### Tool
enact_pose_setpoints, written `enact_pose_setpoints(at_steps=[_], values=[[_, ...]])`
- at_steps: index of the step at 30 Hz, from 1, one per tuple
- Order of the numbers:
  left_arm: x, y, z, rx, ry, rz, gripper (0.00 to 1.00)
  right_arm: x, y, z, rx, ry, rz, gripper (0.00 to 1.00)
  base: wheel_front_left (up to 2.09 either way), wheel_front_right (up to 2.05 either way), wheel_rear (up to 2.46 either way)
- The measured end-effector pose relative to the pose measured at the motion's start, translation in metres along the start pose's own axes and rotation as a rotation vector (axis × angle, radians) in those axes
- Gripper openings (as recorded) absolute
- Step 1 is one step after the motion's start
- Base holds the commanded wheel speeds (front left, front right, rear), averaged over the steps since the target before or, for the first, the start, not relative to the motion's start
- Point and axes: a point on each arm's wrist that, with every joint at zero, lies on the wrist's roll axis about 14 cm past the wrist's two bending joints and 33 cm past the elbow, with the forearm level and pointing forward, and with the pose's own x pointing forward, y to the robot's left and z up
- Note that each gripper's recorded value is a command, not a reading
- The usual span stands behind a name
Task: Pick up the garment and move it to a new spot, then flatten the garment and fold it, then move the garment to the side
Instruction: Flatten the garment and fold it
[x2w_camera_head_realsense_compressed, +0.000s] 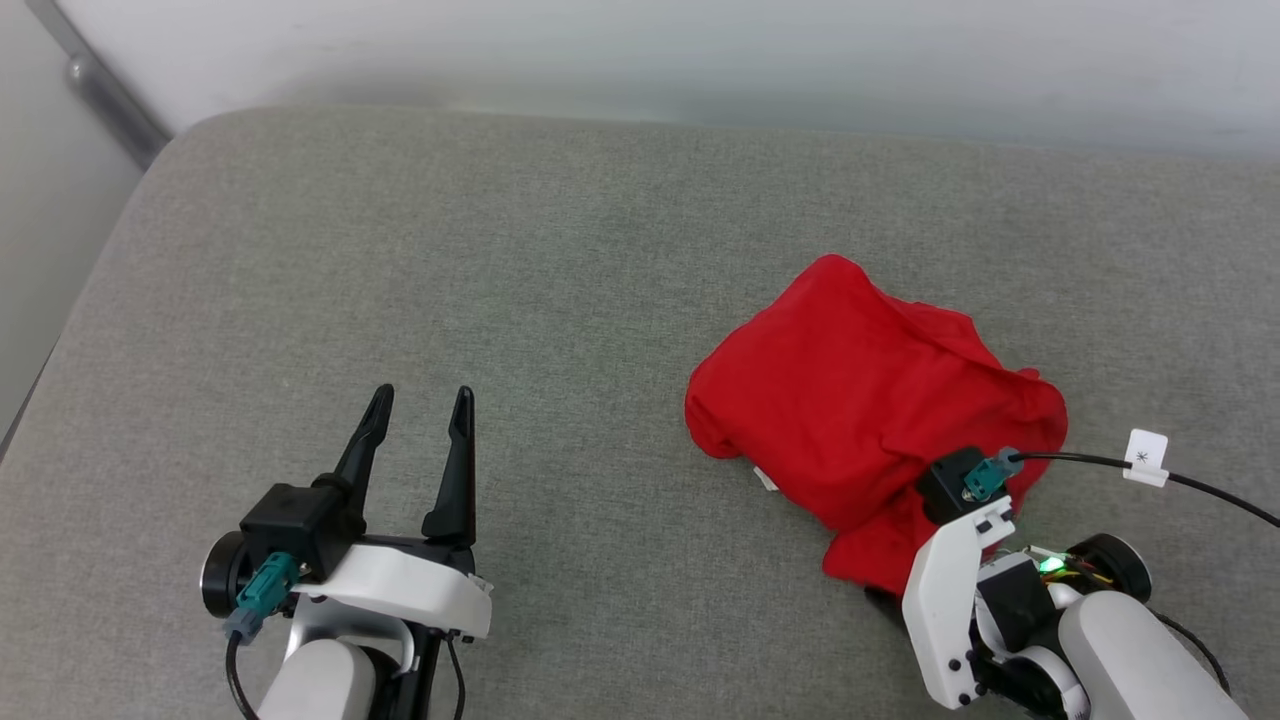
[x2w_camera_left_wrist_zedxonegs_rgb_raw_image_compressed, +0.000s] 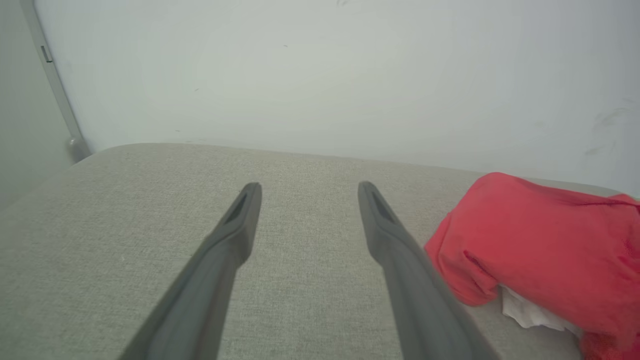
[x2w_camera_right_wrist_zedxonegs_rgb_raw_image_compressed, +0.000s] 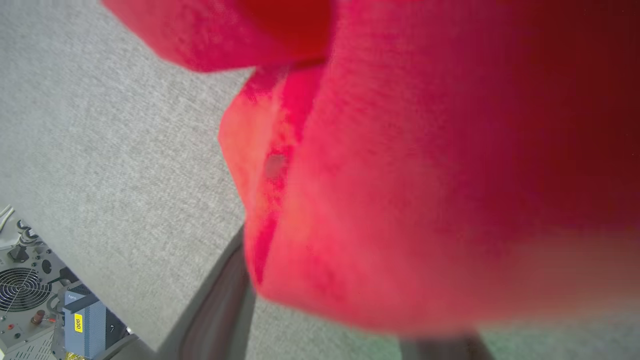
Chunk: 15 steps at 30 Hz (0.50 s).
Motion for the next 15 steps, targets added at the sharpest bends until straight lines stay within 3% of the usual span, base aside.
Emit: enact_pose_setpoints(at_steps=[8,15], values=[[-0.001,-0.006,0.003,0.001,-0.012,-0.015,1.0,-0.014,-0.004,0.023,0.015,-0.147,-0.021,0.0,0.0,0.0,0.0],[-0.004,-0.014,0.005,-0.005,-0.021,-0.038,1.0,-0.072,-0.037,0.074,0.015,-0.429,-0.156,0.0,0.0,0.0,0.0]])
